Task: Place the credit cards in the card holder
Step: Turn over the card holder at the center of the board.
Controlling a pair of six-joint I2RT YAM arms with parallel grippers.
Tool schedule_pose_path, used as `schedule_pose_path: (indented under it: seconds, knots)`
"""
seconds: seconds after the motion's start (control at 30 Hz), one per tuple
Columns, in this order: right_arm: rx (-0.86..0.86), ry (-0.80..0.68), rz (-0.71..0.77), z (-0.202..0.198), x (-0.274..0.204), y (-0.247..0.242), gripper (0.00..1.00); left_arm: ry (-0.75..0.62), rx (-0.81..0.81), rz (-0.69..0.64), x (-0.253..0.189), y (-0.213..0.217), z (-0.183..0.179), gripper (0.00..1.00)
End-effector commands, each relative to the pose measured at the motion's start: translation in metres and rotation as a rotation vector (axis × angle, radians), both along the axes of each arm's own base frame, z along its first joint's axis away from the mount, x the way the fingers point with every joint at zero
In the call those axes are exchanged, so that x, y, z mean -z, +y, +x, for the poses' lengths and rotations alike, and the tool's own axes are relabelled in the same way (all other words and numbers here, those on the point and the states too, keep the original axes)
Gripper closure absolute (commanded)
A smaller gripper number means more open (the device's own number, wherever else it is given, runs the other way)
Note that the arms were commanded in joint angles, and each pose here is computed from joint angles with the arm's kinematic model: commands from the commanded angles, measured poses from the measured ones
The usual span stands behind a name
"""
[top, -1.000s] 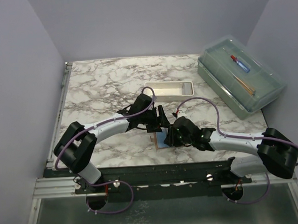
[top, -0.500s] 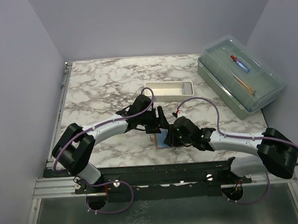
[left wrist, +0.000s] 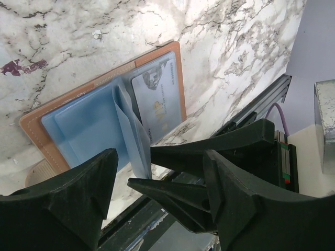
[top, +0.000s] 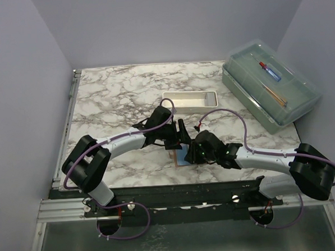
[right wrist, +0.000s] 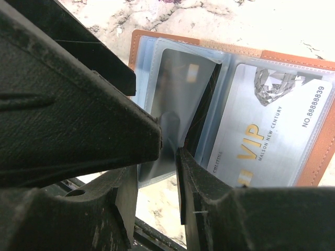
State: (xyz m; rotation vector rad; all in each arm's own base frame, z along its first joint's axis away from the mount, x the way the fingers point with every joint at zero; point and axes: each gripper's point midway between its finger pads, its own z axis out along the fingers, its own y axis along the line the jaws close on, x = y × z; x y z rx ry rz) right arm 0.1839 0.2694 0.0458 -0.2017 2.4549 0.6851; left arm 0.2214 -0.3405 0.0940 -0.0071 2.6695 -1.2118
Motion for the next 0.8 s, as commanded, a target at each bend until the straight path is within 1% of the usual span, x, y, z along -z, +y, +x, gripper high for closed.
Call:
schedule_pose_path:
  seconds: [0.0,0.17,0.27,0.3,0.33,0.4,0.43,0.5,0.77]
  knots:
    - [0.001,0.008,-0.021,-0.001,0.002,-0.002,0.64,-0.022,0.042,-0.087,-0.021,-0.016,-0.004,0.27]
    - [-0.003,0.01,-0.019,-0.001,0.003,-0.001,0.64,-0.013,0.05,-0.105,-0.022,-0.019,-0.006,0.25]
    - [-0.005,0.01,-0.018,0.0,0.003,0.0,0.64,-0.021,0.052,-0.139,-0.028,-0.024,-0.005,0.25]
    - [-0.004,0.01,-0.017,0.0,0.002,0.0,0.64,-0.019,0.049,-0.148,-0.029,-0.025,-0.004,0.27]
    - [-0.002,0.009,-0.015,0.0,0.002,0.0,0.64,-0.016,0.044,-0.152,-0.029,-0.026,-0.003,0.31]
    - [0.0,0.009,-0.01,-0.001,0.002,0.0,0.64,-0.009,0.032,-0.148,-0.025,-0.026,-0.001,0.44]
    - [0.002,0.008,-0.007,-0.001,0.001,0.0,0.64,-0.006,0.025,-0.139,-0.021,-0.025,0.0,0.48]
    - [0.012,0.008,-0.012,-0.001,0.001,-0.003,0.62,-0.001,0.009,-0.114,-0.012,-0.022,0.001,0.5]
    - [0.057,-0.015,0.013,0.0,-0.004,-0.011,0.59,0.011,0.013,-0.058,0.014,-0.017,0.001,0.49]
